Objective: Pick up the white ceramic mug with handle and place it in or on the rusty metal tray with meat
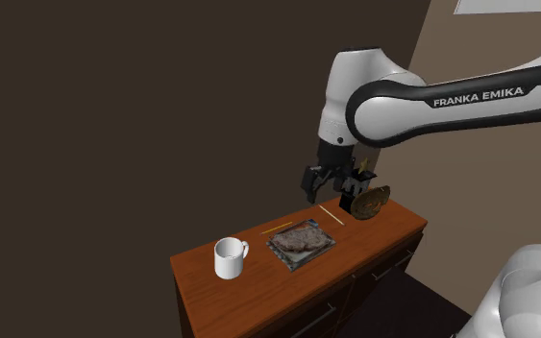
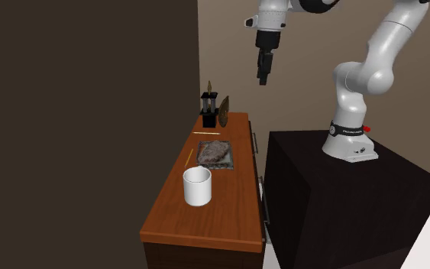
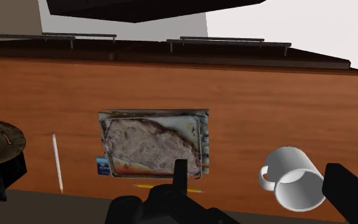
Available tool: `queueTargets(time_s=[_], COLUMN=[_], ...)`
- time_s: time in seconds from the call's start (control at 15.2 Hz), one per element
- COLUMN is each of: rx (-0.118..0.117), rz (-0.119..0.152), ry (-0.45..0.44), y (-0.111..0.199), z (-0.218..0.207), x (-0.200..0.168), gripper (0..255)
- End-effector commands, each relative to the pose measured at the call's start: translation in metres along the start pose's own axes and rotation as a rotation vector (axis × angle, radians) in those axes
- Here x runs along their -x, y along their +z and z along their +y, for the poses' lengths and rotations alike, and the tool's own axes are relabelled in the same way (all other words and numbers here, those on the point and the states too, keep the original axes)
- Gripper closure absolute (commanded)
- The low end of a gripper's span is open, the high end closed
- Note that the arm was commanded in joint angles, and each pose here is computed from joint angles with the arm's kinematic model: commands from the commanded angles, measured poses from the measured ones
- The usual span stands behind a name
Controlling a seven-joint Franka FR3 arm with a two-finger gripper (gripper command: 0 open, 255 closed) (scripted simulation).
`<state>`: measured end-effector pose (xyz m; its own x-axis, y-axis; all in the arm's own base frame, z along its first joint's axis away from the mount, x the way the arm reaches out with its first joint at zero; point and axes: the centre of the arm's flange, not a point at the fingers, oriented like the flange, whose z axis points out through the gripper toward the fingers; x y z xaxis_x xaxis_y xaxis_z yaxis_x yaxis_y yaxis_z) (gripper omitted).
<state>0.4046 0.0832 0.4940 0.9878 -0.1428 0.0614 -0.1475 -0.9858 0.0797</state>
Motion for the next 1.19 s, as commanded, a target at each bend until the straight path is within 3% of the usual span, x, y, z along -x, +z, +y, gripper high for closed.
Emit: queueTargets(time_s=[0.0, 1.12], rx=[-0.006, -0.048], rz=[-0.001, -0.014], ry=[0.006, 0.050], y=[0.017, 0.169], z=[-0.015, -0.133], x=[-0.016, -0.127], gripper=[0, 0])
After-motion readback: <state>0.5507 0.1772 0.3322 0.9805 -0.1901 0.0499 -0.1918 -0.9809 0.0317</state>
